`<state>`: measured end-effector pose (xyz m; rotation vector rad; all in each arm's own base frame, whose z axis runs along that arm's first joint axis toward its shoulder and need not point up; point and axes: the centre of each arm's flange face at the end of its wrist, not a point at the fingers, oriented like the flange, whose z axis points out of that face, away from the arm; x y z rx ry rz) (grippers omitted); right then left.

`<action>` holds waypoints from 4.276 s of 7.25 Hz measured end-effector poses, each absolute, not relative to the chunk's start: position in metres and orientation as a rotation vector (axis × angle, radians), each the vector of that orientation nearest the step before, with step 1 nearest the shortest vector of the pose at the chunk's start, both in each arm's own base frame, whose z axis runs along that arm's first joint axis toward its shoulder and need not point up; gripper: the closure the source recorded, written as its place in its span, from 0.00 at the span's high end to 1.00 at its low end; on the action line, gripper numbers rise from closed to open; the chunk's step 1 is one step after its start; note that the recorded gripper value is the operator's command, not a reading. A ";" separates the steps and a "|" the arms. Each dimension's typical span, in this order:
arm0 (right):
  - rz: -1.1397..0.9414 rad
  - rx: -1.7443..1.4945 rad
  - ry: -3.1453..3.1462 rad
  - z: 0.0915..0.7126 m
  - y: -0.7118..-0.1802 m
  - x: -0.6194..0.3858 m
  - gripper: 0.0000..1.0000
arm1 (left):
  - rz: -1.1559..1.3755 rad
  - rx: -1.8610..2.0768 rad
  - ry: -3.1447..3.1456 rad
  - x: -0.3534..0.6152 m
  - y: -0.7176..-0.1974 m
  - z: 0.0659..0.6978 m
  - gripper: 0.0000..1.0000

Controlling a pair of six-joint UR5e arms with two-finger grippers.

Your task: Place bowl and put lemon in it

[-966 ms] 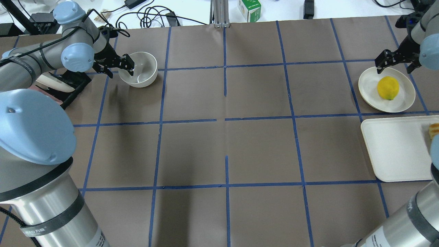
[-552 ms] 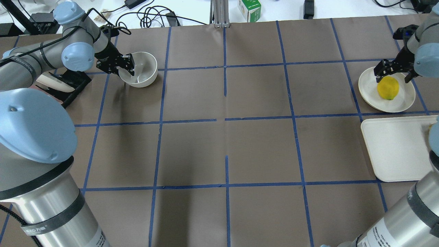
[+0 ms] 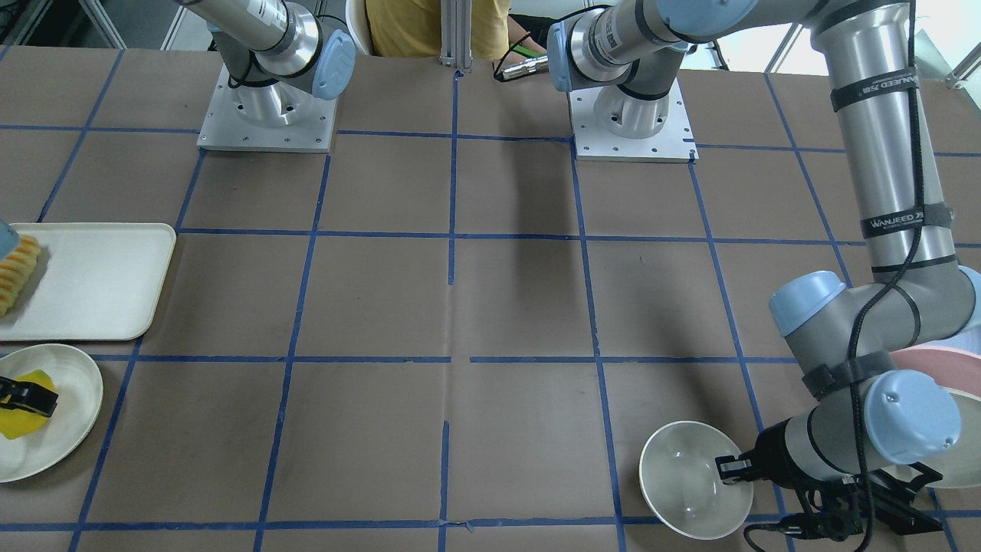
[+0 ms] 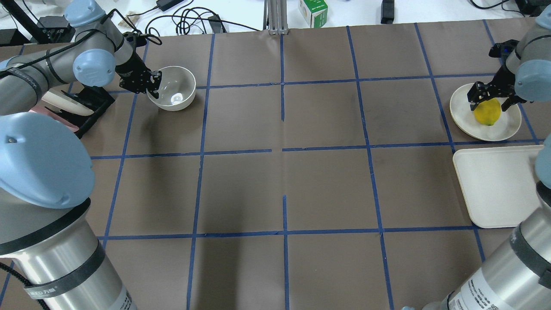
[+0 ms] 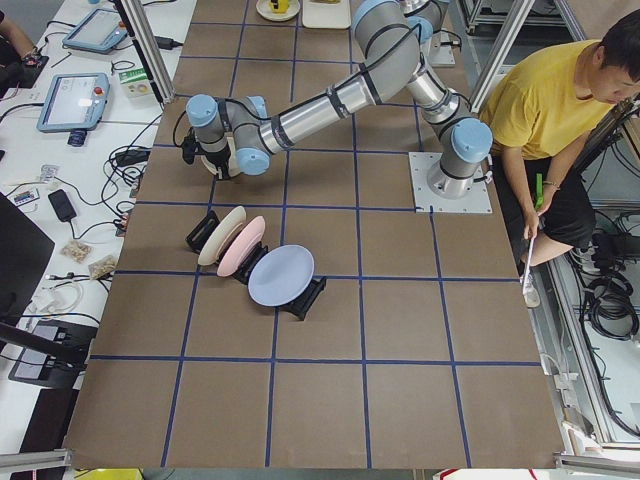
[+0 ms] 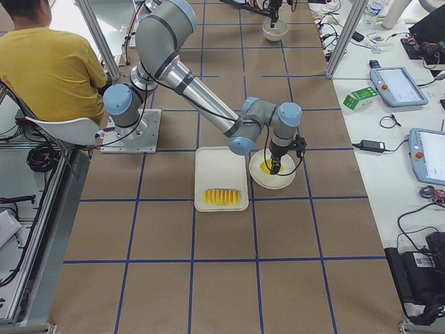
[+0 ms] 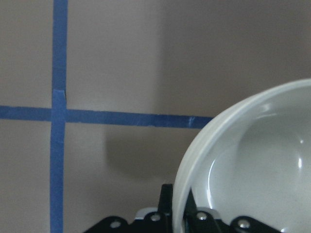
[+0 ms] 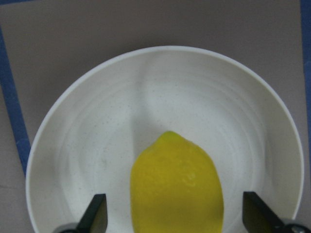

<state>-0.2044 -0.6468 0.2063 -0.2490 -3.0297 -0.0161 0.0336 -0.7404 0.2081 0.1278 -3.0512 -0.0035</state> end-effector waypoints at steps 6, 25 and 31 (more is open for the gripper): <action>-0.073 -0.318 -3.032 0.312 -0.612 -0.183 0.00 | -0.096 -0.024 -2.994 -0.154 -0.683 0.274 0.00; 0.114 -0.390 -3.193 0.371 -0.602 0.167 0.00 | 0.060 -0.140 -3.144 -0.120 -0.522 0.487 1.00; 0.117 -0.219 -3.229 0.313 -0.589 0.328 0.00 | 0.063 -0.103 -3.138 -0.109 -0.477 0.505 1.00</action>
